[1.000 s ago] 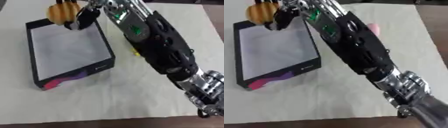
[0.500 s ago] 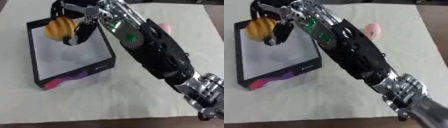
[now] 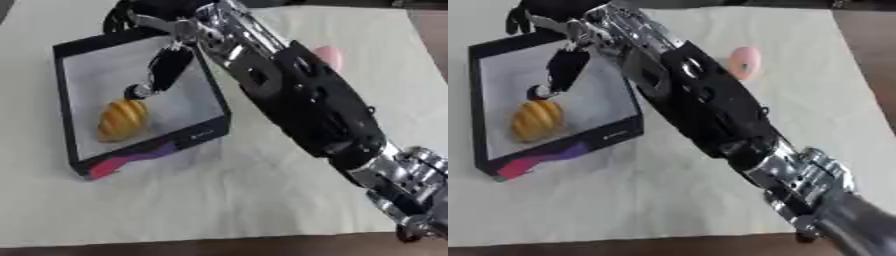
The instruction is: Pick up objects on the table and place them in the box.
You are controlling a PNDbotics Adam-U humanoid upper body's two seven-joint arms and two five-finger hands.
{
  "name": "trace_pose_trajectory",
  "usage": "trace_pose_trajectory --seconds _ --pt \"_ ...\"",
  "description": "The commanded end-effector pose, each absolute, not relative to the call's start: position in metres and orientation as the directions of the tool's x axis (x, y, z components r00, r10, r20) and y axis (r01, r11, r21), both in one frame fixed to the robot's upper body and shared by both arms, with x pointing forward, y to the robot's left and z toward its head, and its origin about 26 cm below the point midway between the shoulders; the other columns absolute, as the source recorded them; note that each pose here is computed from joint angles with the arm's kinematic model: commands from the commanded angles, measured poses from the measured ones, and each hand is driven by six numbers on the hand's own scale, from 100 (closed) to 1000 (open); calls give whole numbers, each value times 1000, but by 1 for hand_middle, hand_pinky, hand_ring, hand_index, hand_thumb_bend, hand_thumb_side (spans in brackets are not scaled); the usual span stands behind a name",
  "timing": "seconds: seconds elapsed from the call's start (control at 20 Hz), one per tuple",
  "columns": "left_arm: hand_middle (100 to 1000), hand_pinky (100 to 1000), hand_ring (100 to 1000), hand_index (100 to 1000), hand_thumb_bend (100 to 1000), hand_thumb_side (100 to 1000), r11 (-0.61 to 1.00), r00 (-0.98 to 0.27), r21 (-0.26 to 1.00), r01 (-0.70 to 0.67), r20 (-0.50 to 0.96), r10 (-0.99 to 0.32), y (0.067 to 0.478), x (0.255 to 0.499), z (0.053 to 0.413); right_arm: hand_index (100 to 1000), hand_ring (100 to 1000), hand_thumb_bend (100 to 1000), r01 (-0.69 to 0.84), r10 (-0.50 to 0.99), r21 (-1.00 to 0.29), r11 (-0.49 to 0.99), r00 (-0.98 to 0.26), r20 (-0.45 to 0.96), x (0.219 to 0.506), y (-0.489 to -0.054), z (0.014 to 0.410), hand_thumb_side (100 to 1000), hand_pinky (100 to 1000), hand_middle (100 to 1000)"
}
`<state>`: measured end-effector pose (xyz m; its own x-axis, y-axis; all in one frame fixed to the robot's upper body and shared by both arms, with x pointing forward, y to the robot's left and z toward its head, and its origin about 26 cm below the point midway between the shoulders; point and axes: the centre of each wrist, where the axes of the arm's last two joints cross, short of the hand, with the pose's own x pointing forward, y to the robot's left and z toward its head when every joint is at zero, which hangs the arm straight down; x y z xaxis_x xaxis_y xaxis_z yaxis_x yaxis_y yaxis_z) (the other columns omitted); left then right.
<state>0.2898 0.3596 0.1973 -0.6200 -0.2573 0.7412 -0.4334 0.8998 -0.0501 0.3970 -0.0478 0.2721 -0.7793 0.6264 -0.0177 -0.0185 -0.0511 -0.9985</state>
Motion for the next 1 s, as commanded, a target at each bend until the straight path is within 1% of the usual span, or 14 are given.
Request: trace_pose_trajectory --seconds 0.05,0.2,0.3,0.35,0.5,0.55,0.65,0.7,0.75,0.9,0.95,1.0 --pt "874 778 852 863 434 639 899 -641 -40 -436 715 -279 362 287 209 878 854 567 6 622 -999 -35 -783 -26 397 -49 281 380 838 809" --pt "873 778 852 863 433 639 897 -639 -41 -439 716 -281 363 287 208 874 847 548 18 623 -1000 18 -782 -3 395 -55 289 368 832 801" --pt "874 778 852 863 434 637 895 -639 -40 -444 715 -284 363 287 208 868 839 536 46 626 -996 79 -780 14 390 -66 304 359 829 791" --pt "873 778 852 863 434 635 893 -638 -41 -448 715 -287 364 286 208 866 833 525 64 630 -991 121 -777 27 386 -74 315 349 826 785" --pt "873 778 852 864 435 636 886 -633 -43 -461 716 -294 366 285 206 865 825 528 124 635 -955 271 -768 81 371 -105 353 353 825 774" --pt "873 779 852 864 434 637 884 -629 -42 -465 718 -297 367 285 206 863 820 528 140 634 -937 319 -766 101 366 -117 365 361 824 766" --pt "873 779 851 863 434 638 880 -623 -39 -473 722 -303 369 284 204 864 822 550 166 633 -900 402 -761 142 354 -146 387 405 828 767" --pt "873 779 851 863 434 638 879 -620 -37 -476 722 -306 370 284 203 864 823 273 177 638 -887 427 -754 156 348 -160 395 425 830 770" --pt "873 779 851 864 434 637 877 -618 -34 -479 722 -310 370 284 203 864 824 564 188 652 -879 438 -739 167 343 -175 401 424 831 770" --pt "872 779 851 864 434 638 873 -615 -29 -487 721 -319 372 283 203 864 826 576 233 729 -881 411 -664 164 331 -217 407 452 833 774" --pt "872 779 851 863 434 639 872 -615 -28 -488 721 -321 373 282 203 864 826 633 243 757 -890 386 -635 155 327 -229 405 361 832 773" --pt "872 779 851 863 434 639 872 -614 -28 -489 721 -321 373 282 203 865 826 591 247 780 -901 356 -609 141 322 -240 401 483 833 776"
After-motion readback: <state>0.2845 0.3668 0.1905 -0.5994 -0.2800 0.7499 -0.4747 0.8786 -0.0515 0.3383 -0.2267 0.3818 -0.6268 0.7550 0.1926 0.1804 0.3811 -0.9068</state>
